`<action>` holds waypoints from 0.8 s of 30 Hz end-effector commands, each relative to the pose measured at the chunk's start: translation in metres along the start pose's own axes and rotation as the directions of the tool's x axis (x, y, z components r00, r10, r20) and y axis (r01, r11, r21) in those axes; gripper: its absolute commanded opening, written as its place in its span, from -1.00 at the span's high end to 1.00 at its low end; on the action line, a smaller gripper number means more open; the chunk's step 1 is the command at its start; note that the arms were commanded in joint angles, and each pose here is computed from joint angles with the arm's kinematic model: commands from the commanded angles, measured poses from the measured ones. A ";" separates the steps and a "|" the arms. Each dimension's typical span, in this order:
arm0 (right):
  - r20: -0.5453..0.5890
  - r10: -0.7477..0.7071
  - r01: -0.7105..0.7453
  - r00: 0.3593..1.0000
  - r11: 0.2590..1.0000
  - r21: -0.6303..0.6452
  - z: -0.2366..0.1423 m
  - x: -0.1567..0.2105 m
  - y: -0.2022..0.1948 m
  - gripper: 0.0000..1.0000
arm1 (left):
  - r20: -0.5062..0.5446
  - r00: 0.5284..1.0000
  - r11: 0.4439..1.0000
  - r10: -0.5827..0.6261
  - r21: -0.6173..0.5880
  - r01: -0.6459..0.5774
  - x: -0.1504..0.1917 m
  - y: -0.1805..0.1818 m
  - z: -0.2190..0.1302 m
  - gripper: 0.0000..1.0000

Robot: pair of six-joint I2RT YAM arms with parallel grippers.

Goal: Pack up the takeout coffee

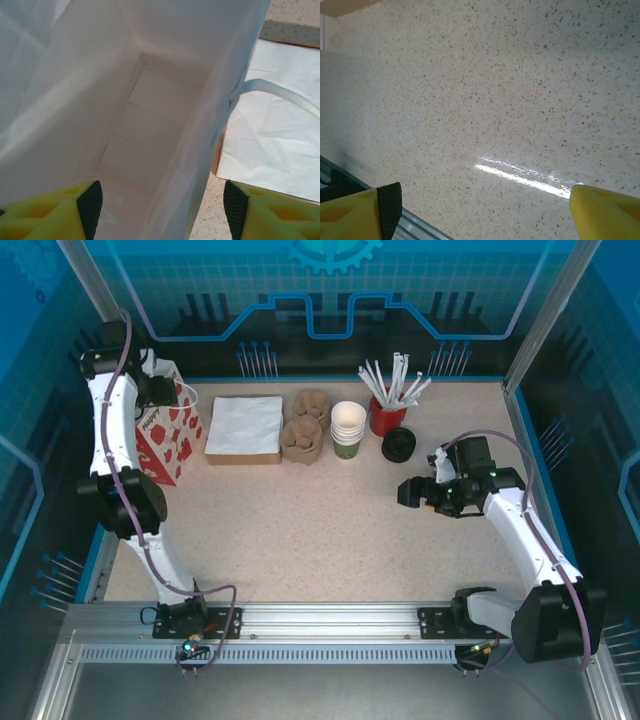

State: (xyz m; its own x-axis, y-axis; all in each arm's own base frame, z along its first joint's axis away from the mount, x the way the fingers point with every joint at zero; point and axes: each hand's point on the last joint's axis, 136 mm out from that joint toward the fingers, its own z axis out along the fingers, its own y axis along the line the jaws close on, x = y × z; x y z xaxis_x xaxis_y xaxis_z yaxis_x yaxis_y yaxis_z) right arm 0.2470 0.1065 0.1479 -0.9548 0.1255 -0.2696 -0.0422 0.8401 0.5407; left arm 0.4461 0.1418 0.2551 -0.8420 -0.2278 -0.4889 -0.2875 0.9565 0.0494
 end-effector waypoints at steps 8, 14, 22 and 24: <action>0.013 -0.047 0.046 0.999 0.999 0.003 -0.001 -0.005 0.008 -0.77 | -0.008 1.000 1.000 0.009 -0.009 -0.009 0.002 0.006 -0.008 0.55; 0.017 -0.047 0.047 0.999 0.999 0.005 -0.001 -0.004 0.008 -0.76 | 0.046 0.999 0.999 0.006 -0.032 -0.005 0.002 0.010 -0.036 0.89; 0.027 -0.058 0.058 0.998 0.998 0.015 -0.005 -0.005 0.009 -0.76 | 0.120 0.993 0.999 0.007 -0.049 -0.002 0.014 0.010 -0.080 0.99; 0.035 -0.066 0.065 0.997 0.998 0.027 -0.008 -0.006 0.008 -0.76 | 0.141 0.990 0.999 0.018 -0.053 -0.011 0.019 0.006 -0.094 1.00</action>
State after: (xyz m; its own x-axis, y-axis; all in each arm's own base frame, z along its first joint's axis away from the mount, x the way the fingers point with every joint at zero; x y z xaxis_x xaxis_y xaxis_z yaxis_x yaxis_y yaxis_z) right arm 0.2475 0.1071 0.1467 -0.9528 0.1101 -0.2829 -0.0549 0.8540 0.5173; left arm 0.4041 0.1326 0.3078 -0.7975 -0.1952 -0.5708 -0.2907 0.9534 0.0802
